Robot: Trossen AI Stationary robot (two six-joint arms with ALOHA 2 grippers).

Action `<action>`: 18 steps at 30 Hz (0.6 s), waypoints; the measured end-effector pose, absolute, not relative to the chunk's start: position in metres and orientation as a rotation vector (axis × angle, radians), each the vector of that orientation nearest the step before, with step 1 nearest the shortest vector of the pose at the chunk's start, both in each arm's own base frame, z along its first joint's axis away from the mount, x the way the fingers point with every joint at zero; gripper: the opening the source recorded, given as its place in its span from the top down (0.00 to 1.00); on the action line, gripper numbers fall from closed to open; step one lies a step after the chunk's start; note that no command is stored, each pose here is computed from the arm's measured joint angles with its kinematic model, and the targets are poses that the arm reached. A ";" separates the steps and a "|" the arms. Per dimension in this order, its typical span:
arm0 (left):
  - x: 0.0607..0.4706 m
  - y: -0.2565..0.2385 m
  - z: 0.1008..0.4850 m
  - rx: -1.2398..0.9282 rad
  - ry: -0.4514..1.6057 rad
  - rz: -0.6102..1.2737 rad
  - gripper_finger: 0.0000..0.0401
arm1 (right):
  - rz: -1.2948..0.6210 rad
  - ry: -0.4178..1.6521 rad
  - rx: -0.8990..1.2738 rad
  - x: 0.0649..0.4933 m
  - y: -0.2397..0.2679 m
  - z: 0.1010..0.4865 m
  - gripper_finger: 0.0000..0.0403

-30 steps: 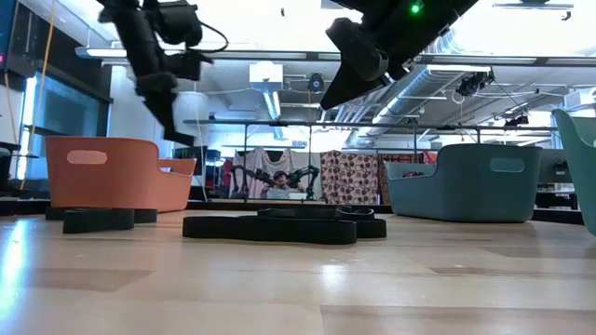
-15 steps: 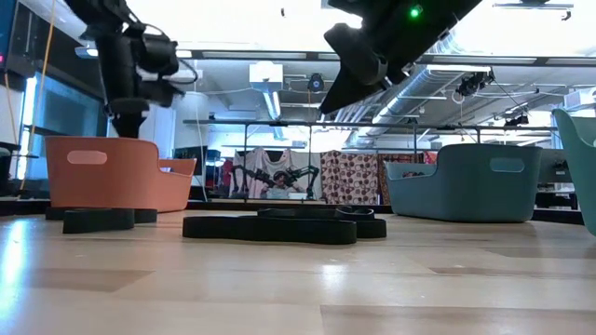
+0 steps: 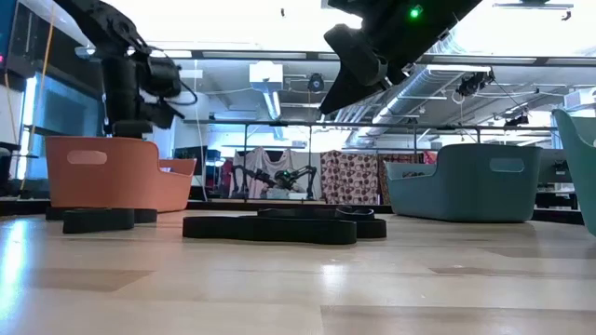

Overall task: Sort rubber bands into baskets
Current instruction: Put the black rubber band into the orange bin

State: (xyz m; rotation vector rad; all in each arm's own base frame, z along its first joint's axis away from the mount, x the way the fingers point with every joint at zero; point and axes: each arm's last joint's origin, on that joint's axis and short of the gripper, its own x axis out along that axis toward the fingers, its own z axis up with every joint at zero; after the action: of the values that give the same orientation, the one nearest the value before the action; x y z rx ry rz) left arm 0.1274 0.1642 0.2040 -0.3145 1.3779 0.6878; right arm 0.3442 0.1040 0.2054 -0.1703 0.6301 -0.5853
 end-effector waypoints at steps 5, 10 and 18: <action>0.130 0.168 0.185 -0.350 1.430 0.680 1.00 | -0.585 0.631 -0.173 0.344 0.104 0.205 0.98; 0.132 0.168 0.187 -0.333 1.418 0.712 0.93 | -0.577 0.639 -0.196 0.344 0.104 0.205 0.98; 0.134 0.154 0.208 -0.274 1.298 0.728 0.74 | -0.561 0.648 -0.210 0.344 0.104 0.205 0.98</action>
State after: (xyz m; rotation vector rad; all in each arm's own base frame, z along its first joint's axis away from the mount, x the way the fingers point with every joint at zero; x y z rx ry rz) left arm 0.1342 0.1541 0.2080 -0.2739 1.2979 0.7277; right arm 0.3443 0.1042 0.2051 -0.2099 0.6482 -0.5613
